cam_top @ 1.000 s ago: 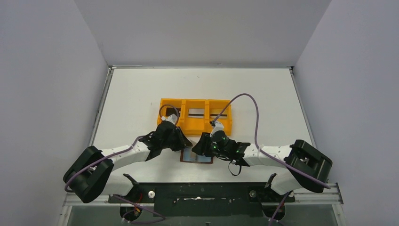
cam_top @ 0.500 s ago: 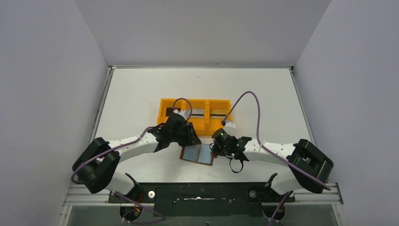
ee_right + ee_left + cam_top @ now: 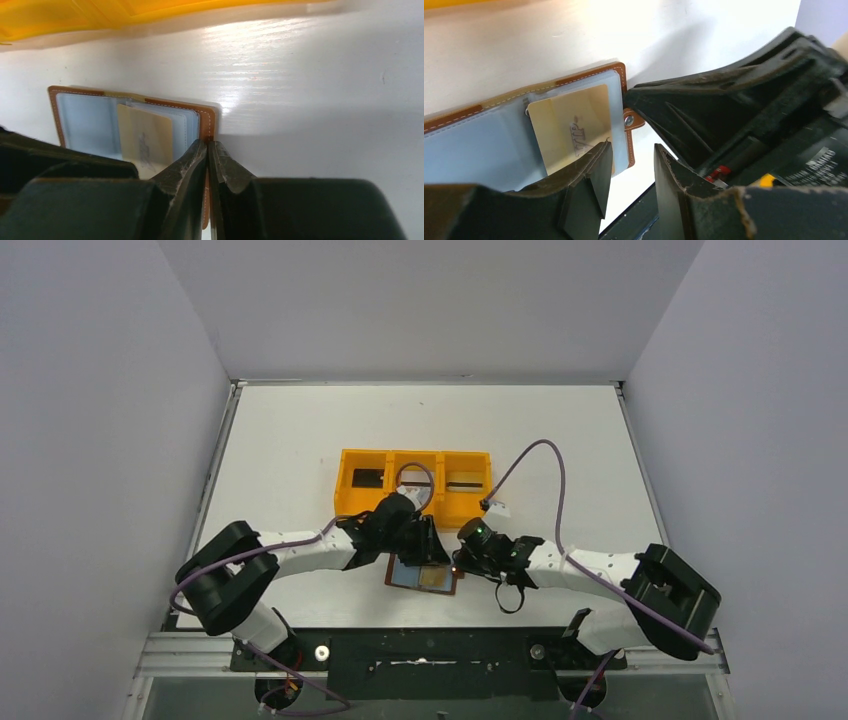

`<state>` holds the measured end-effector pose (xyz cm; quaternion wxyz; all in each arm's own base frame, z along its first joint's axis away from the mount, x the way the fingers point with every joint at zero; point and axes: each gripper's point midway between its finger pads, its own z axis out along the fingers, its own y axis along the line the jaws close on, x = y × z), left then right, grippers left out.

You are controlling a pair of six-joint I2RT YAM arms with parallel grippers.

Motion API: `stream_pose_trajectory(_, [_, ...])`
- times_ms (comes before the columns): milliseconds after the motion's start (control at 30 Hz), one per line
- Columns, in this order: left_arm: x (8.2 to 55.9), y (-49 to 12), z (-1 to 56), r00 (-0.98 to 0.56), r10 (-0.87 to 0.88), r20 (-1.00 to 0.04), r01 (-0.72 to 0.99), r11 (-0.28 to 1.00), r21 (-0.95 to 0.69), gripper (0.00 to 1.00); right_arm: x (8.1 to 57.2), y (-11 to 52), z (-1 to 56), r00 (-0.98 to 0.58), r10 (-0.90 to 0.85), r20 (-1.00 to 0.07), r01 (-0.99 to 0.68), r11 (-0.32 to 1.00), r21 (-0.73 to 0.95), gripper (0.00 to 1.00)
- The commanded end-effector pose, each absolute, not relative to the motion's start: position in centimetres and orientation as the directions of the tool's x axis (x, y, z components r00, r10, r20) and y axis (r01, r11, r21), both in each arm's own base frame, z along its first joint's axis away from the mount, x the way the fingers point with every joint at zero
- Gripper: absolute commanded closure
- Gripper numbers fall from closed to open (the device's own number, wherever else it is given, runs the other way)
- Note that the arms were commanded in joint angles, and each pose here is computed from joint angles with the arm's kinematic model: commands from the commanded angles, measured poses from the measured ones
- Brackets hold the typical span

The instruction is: Take the credit cards out of the card holder

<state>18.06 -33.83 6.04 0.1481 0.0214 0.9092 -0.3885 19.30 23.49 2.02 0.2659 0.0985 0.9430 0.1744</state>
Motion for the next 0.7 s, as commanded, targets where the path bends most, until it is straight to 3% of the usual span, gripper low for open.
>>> stream_pose_trajectory(0, [18.6, -35.7, 7.2, -0.951, -0.075, -0.301, 0.181, 0.651, -0.737, 0.64, 20.9, 23.4, 4.8, -0.772, 0.359, -0.524, 0.112, 0.889, 0.444, 0.9])
stream_pose_trajectory(333, [20.9, -31.7, 10.7, -0.868, -0.23, -0.44, 0.156, 0.714, -0.683, 0.63, 21.4, 25.5, 8.7, -0.759, 0.339, -0.556, -0.01, 0.847, 0.531, 0.86])
stream_pose_trajectory(500, [21.3, -28.7, 9.4, -0.866, -0.289, -0.407, 0.078, 0.727, -0.682, 0.61, 20.9, 28.4, 8.4, -0.802, 0.281, -0.527, -0.087, 0.818, 0.569, 0.86])
stream_pose_trajectory(667, [21.0, -28.2, 9.6, -0.877, -0.294, -0.381, 0.091, 0.676, -0.731, 0.56, 19.5, 28.2, 5.3, -0.843, 0.215, -0.493, -0.058, 0.876, 0.479, 0.86])
